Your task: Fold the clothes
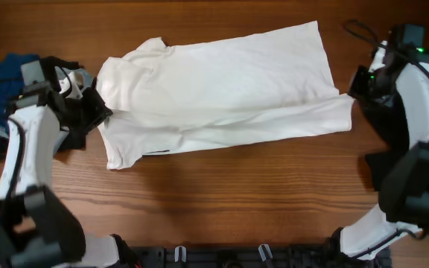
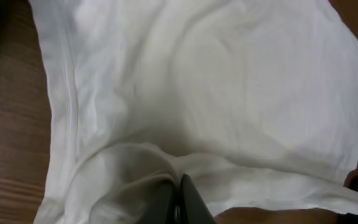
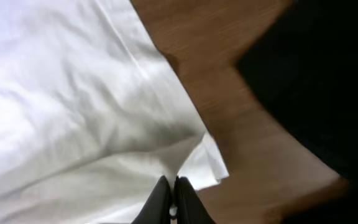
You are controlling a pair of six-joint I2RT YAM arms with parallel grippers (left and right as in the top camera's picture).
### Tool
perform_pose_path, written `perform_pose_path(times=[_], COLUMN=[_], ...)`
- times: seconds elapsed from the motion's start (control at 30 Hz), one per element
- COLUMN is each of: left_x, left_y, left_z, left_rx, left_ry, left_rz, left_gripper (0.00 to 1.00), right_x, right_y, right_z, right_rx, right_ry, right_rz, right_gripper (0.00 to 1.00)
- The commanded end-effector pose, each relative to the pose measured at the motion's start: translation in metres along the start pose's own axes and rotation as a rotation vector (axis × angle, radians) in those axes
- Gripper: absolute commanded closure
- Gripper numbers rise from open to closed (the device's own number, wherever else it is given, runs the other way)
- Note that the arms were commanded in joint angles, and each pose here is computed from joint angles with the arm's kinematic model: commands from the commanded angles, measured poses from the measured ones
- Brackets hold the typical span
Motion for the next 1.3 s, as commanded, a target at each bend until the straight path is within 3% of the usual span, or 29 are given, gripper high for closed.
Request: perform_pose_path(times=[0.0,0.23,0.37,0.67,1.03,1.07,1.1,1.13,1.17,1.27], left_x=[-0.031,-0.061,-0.062,-0.061,-0.061,-0.061,-0.061,-0.061,-0.059,-0.036], left_y=[0.006,0.018,0.018,0.036,0.034,0.032,0.029,0.021,0.014,-0.003], left_z=[-0.001,-0.018,-0.025,-0.023,-0.032,-0.032,-0.032,-0.034,-0.036,-0.049], left_rx=[0.014,0.026,0.013,0.203,0.212,0.211,0.206,0.167,0.134,0.054], left_ry=[0.055,0.029,-0.002,-0.017,-0.055,-0.053,-0.05,-0.05,-0.052,-0.112], left_rz=[0.01,-0.011,-0.008,-0.127,-0.112,-0.102,-0.081,-0.036,0.005,0.048], left_gripper=[0.96,0.96,0.96,0.96,0.96,0.92,0.81,0.62,0.49,0.41], right_x=[-0.029,-0.043,-0.042,-0.043,-0.052,-0.052,-0.052,-0.052,-0.053,-0.055], right_y=[0.013,0.035,0.036,0.02,0.027,0.027,0.027,0.026,0.024,0.016], right_z=[0.0,-0.022,-0.032,-0.037,-0.042,-0.042,-0.04,-0.037,-0.034,-0.011], right_rx=[0.053,0.06,0.006,-0.097,-0.115,-0.114,-0.11,-0.092,-0.077,-0.033], right_ry=[0.04,-0.061,-0.105,-0.146,-0.183,-0.18,-0.175,-0.161,-0.145,-0.043], right_rz=[-0.011,-0.052,-0.051,0.045,-0.005,-0.01,-0.008,0.0,0.008,0.047], right_gripper=[0.96,0.94,0.94,0.94,0.92,0.91,0.89,0.88,0.88,0.9])
Point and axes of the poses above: each gripper's point midway between its finger pads, its own x axis back along the fingers, its own y axis along the line the jaws close on, z = x × y, the point moved 2 cm from there along x, back along the fingers, and after that the axes turned 8 degrees about -x, right-handed, at the moved point
